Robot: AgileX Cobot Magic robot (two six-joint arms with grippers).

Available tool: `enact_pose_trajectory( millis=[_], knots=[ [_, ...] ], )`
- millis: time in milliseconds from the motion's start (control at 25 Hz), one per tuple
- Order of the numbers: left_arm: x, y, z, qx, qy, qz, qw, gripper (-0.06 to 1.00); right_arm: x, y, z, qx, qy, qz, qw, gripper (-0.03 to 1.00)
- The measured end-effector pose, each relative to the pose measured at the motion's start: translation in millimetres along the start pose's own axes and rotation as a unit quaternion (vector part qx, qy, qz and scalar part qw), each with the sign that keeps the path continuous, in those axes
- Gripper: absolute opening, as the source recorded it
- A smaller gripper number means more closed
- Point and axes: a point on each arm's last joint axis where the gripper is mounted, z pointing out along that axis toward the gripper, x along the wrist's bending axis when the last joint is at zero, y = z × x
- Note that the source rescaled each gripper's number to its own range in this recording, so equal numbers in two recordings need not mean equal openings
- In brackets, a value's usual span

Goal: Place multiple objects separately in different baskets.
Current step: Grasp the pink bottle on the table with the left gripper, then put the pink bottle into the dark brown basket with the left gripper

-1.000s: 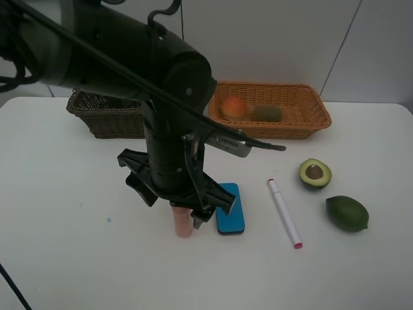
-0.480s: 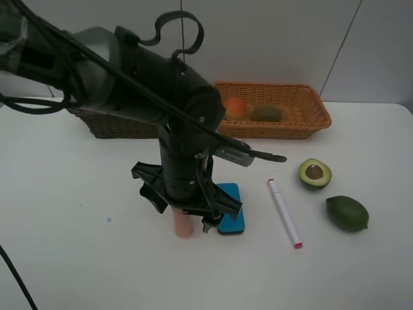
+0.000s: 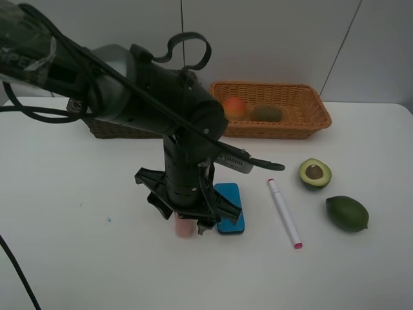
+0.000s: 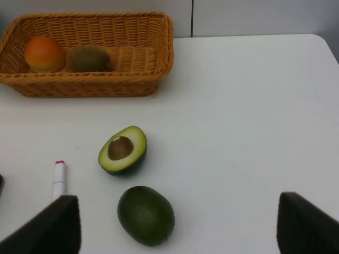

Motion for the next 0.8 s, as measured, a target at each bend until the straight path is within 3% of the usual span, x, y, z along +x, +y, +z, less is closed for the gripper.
enact_pose_trajectory(
  millis=[120,200,600,800],
  knots=[
    [0.0,0.0,0.0,0.000,0.000,0.000,1.000,0.20,0.0,0.0,0.0,0.000,0.000,0.000,1.000,0.92],
    [0.0,0.0,0.0,0.000,0.000,0.000,1.000,0.00,0.0,0.0,0.0,0.000,0.000,0.000,1.000,0.92],
    [0.2,0.7,-3.1,-0.006,-0.002,0.002,1.000,0.00,0.0,0.0,0.0,0.000,0.000,0.000,1.000,0.92],
    [3.0,17.0,-48.2,-0.068,-0.027,-0.004,0.997,0.00,0.0,0.0,0.0,0.000,0.000,0.000,1.000,0.92]
  ],
)
